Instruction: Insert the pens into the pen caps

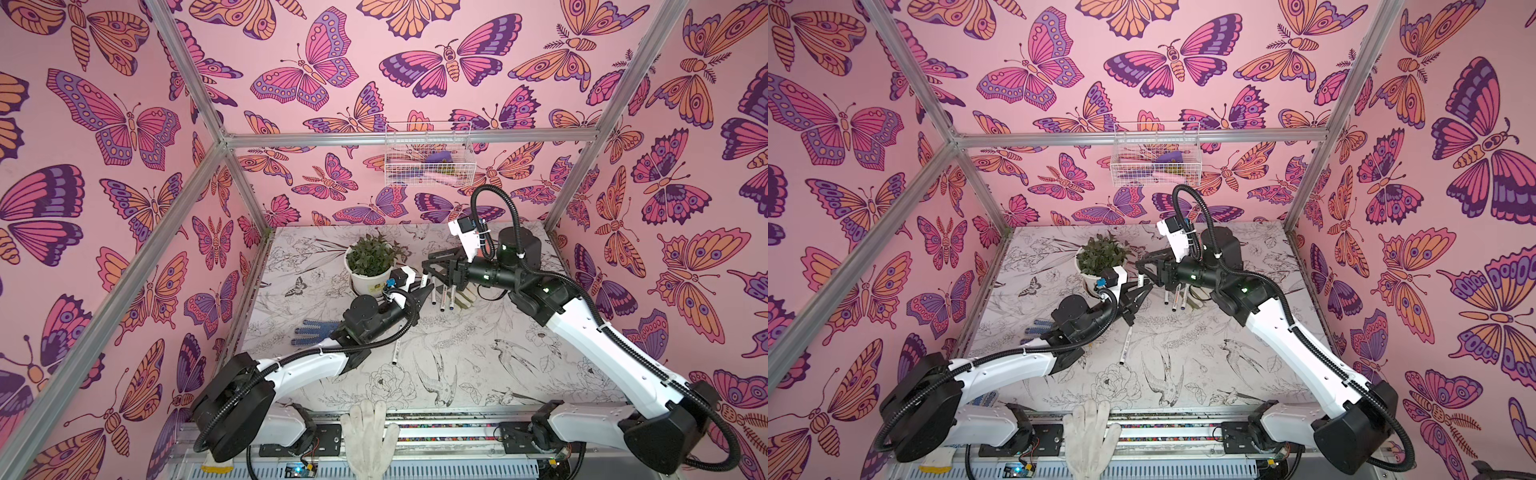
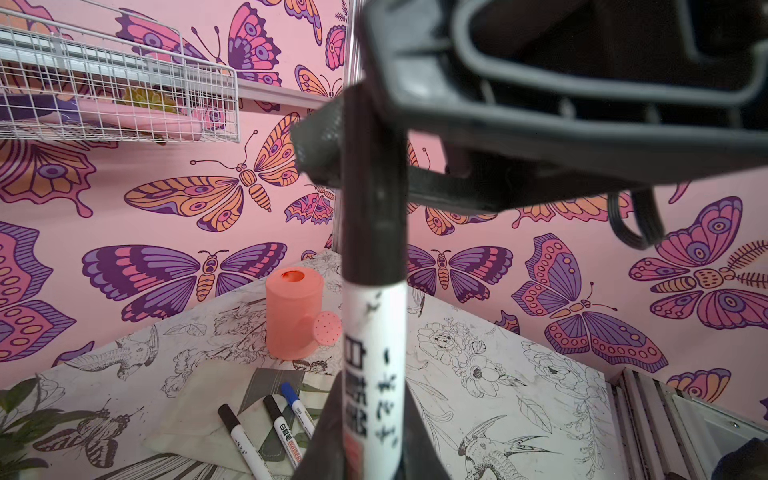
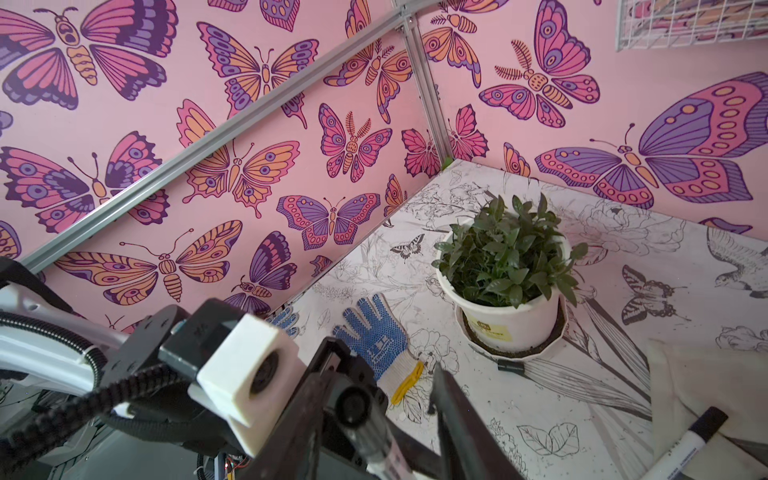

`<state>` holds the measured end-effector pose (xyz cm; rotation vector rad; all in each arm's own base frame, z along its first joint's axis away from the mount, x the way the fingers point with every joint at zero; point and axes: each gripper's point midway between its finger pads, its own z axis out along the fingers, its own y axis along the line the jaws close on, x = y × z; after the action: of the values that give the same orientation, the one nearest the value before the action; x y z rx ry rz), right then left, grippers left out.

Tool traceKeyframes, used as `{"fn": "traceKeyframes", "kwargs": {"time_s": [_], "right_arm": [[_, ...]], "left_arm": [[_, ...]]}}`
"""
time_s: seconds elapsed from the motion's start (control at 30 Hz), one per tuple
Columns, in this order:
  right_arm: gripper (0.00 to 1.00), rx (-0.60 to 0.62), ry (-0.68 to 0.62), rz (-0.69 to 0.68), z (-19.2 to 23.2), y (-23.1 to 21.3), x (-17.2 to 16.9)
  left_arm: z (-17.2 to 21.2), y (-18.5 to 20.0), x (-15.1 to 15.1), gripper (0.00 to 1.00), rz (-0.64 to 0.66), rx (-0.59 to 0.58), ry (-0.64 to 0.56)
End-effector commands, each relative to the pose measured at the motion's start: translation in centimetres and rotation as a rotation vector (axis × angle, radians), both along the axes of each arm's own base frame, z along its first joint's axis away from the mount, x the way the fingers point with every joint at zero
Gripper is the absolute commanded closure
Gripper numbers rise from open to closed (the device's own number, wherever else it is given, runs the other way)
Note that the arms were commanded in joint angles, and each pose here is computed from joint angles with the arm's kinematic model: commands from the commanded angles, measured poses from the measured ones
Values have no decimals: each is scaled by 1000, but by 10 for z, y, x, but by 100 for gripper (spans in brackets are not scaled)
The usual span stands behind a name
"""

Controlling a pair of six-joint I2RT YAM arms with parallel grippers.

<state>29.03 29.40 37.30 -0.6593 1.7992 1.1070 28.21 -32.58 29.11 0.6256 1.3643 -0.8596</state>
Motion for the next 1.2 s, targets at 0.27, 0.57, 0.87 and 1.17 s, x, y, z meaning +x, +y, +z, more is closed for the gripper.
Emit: {"fn": "traceKeyframes", "kwargs": {"time_s": [0.27,0.57,0.87,1.17], "right_arm": [[82,8,55,37,-9,13,2],[100,-58,293,50,-69,16,-1],[100,-214,603,159,-147,23,-20],[100,-406,733,145,-206,10,-36]], "left_arm": [[6,-1,-1,100,4,-13,-31],[58,2,3,100,28,-100,-140],[135,23,19,100,103,-240,-303],[194,55,33,100,174,-344,-428]]}}
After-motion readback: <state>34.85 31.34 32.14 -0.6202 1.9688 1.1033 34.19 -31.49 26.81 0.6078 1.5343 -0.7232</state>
